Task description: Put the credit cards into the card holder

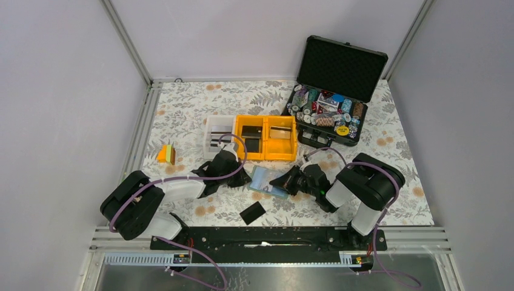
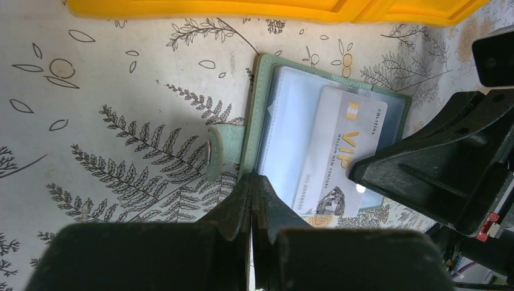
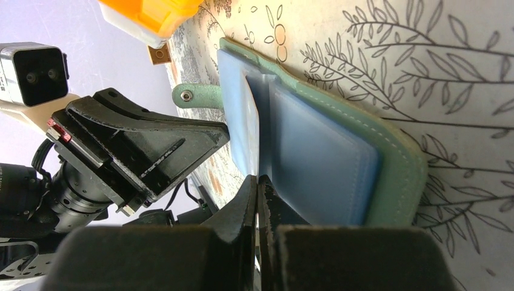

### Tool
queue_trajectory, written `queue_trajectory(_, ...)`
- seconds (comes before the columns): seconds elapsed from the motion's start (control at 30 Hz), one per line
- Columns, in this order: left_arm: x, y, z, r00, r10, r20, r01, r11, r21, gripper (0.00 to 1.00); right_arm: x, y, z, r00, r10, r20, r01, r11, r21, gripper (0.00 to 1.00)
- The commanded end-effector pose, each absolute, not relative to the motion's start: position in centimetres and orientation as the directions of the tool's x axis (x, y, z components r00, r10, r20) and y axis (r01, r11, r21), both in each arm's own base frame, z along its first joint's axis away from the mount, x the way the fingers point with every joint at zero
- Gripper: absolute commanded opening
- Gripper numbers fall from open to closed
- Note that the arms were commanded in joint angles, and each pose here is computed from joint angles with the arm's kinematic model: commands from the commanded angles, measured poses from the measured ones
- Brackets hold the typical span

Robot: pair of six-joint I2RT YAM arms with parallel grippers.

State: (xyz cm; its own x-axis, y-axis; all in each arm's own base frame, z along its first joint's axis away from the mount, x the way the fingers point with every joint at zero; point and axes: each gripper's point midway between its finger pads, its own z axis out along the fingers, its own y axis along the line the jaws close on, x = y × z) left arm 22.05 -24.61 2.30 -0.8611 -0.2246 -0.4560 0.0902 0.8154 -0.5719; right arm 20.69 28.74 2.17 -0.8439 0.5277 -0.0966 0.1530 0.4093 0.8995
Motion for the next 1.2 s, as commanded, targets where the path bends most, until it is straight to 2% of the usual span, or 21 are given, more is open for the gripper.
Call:
queue_trajectory(0.0, 23.0, -25.9, 3.6, -0.846, -0.239, -0.477, 0.123, 0.784, -0.609, 0.0, 21.0, 29.3, 1.4, -0.843, 0.525, -0.116, 0.145, 0.431, 0.89, 0.0)
queue_trajectory(0.27, 22.8, -26.2, 3.8, -0.85, -0.231, -0.474, 0.139, 0.769, -0.625, 0.0, 21.5, 30.1, 0.7, -0.851, 0.511, -0.121, 0.153, 0.462, 0.873, 0.0)
queue_trajectory(0.43, 22.8, -26.4, 3.8, -0.85, -0.231, -0.473, 0.143, 0.763, -0.631, 0.0, 21.9, 30.6, 0.2, -0.857, 0.495, -0.144, 0.15, 0.507, 0.848, 0.05)
queue_trajectory(0.53, 22.7, -26.4, 3.8, -0.851, -0.233, -0.47, 0.143, 0.759, -0.635, 0.0, 22.3, 30.6, 0.0, -0.856, 0.485, -0.18, 0.138, 0.55, 0.823, 0.11)
queue_trajectory(0.67, 22.8, -26.2, 3.9, -0.845, -0.245, -0.476, 0.134, 0.764, -0.631, 0.0, 22.8, 29.8, 0.2, -0.847, 0.464, -0.259, 0.111, 0.631, 0.768, 0.24)
queue_trajectory(0.9, 22.8, -26.0, 3.8, -0.847, -0.246, -0.472, 0.127, 0.768, -0.628, 0.0, 23.9, 27.6, 1.2, -0.815, 0.417, -0.402, 0.066, 0.756, 0.651, 0.41)
queue_trajectory(1.03, 22.9, -26.1, 3.9, -0.846, -0.247, -0.473, 0.128, 0.767, -0.629, 0.0, 24.3, 26.4, 1.4, -0.801, 0.387, -0.456, 0.053, 0.806, 0.59, 0.48)
queue_trajectory(1.17, 22.9, -26.2, 3.9, -0.847, -0.243, -0.474, 0.133, 0.765, -0.63, 0.0, 24.5, 26.8, 1.3, -0.811, 0.353, -0.466, 0.031, 0.822, 0.569, 0.48)
